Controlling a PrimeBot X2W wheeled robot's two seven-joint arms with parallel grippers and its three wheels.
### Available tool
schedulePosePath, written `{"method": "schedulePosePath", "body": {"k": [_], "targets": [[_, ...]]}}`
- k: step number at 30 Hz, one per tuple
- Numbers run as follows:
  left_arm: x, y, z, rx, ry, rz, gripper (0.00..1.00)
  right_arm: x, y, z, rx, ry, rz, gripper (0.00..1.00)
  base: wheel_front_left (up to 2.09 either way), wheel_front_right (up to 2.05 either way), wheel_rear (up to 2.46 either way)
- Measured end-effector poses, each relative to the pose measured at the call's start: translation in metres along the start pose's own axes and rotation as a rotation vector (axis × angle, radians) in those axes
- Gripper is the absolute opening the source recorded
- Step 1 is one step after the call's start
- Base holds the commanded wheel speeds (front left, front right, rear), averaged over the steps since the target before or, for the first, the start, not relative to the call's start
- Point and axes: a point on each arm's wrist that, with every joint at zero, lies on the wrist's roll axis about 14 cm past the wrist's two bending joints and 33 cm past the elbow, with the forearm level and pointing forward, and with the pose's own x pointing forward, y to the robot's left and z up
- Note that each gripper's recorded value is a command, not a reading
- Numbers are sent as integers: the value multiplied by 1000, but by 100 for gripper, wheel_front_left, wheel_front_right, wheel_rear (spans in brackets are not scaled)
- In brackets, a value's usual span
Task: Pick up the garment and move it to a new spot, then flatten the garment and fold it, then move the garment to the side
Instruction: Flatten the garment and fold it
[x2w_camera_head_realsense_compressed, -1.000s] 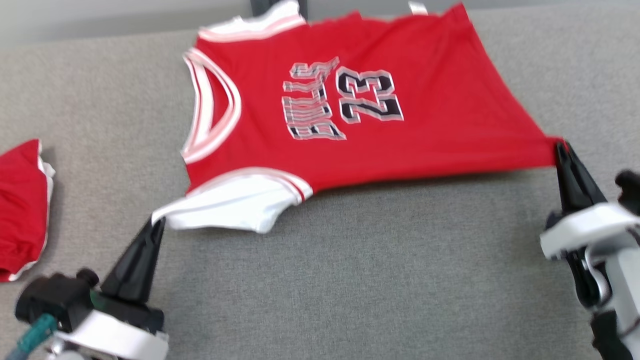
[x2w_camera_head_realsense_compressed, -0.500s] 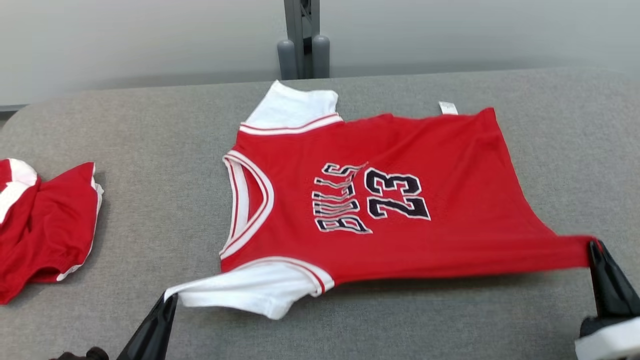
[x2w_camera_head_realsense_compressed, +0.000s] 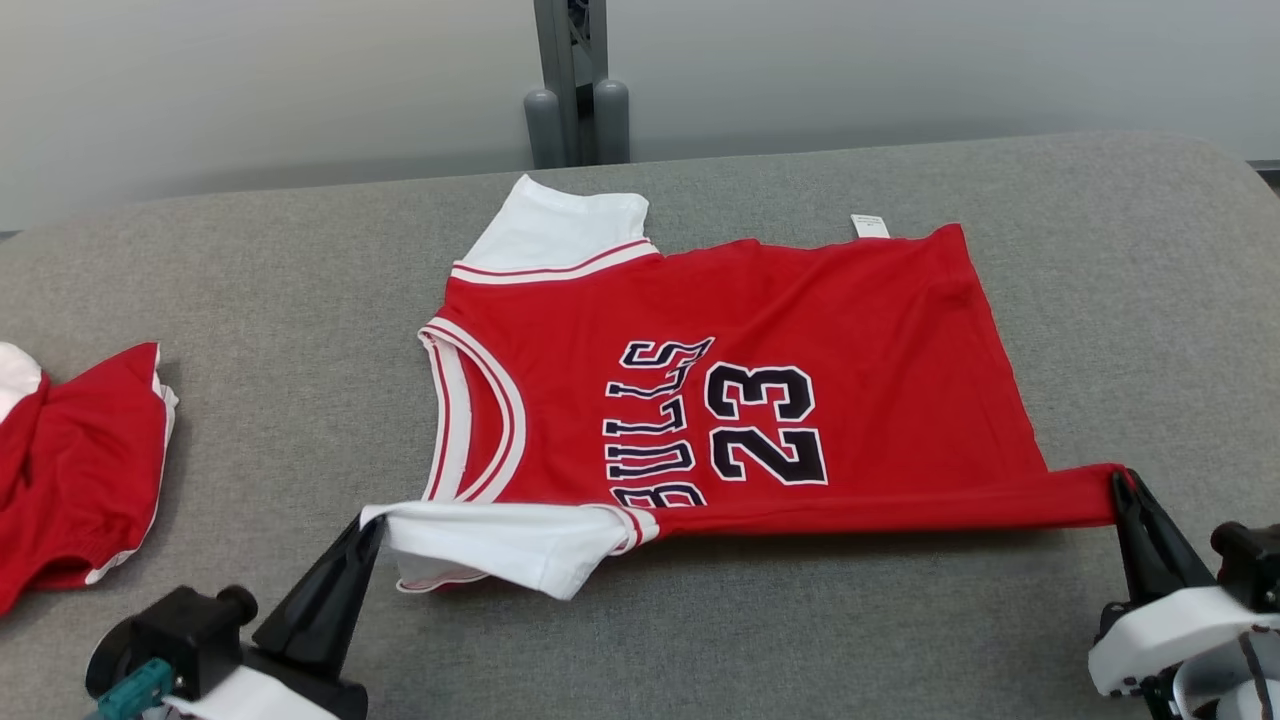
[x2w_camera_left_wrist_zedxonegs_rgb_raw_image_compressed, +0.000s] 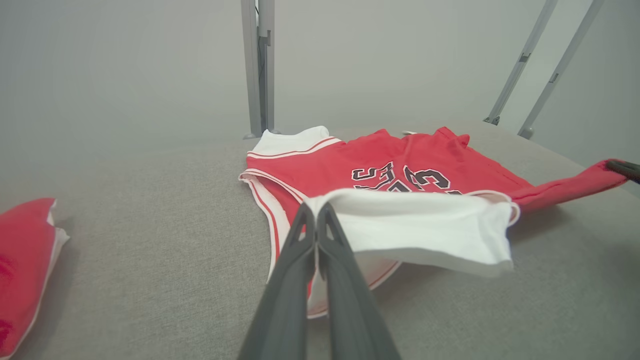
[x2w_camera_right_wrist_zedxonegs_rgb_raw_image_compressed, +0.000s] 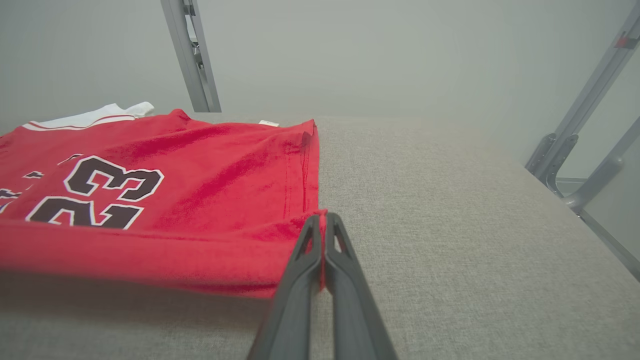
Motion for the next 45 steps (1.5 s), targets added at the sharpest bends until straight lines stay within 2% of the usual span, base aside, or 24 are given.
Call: {"method": "schedulePosePath", "body": {"k": [13, 27, 28, 29, 30, 31, 32, 36, 40, 45], "targets": [[64, 20, -15, 22, 14, -14, 0, 57, 3, -7, -35, 53, 1, 0, 0, 0, 0], [102, 41, -55, 102, 123, -27, 0, 102, 26, -16, -121, 97, 69, 0, 0, 0, 0], [105, 42, -56, 103, 126, -25, 0, 103, 28, -18, -121, 100, 72, 5, 0, 0, 0], [107, 43, -57, 103, 128, -24, 6, 105, 29, -19, -123, 103, 74, 31, 0, 0, 0], [109, 43, -58, 104, 128, -24, 29, 105, 29, -18, -120, 102, 71, 82, 0, 0, 0], [110, 42, -59, 102, 129, -23, 53, 106, 29, -16, -123, 96, 69, 100, 0, 0, 0], [111, 40, -58, 98, 127, -25, 100, 107, 29, -13, -126, 84, 68, 100, 0, 0, 0], [111, 41, -50, 46, 90, 4, 100, 104, 25, 8, -126, 11, 47, 100, 0, 0, 0], [88, 34, -62, -90, 93, 48, 100, 83, 12, 5, -103, 1, 0, 100, 0, 0, 0], [53, 20, -90, -234, 216, 96, 100, 59, 0, -3, -82, 5, -43, 100, 0, 0, 0]]}}
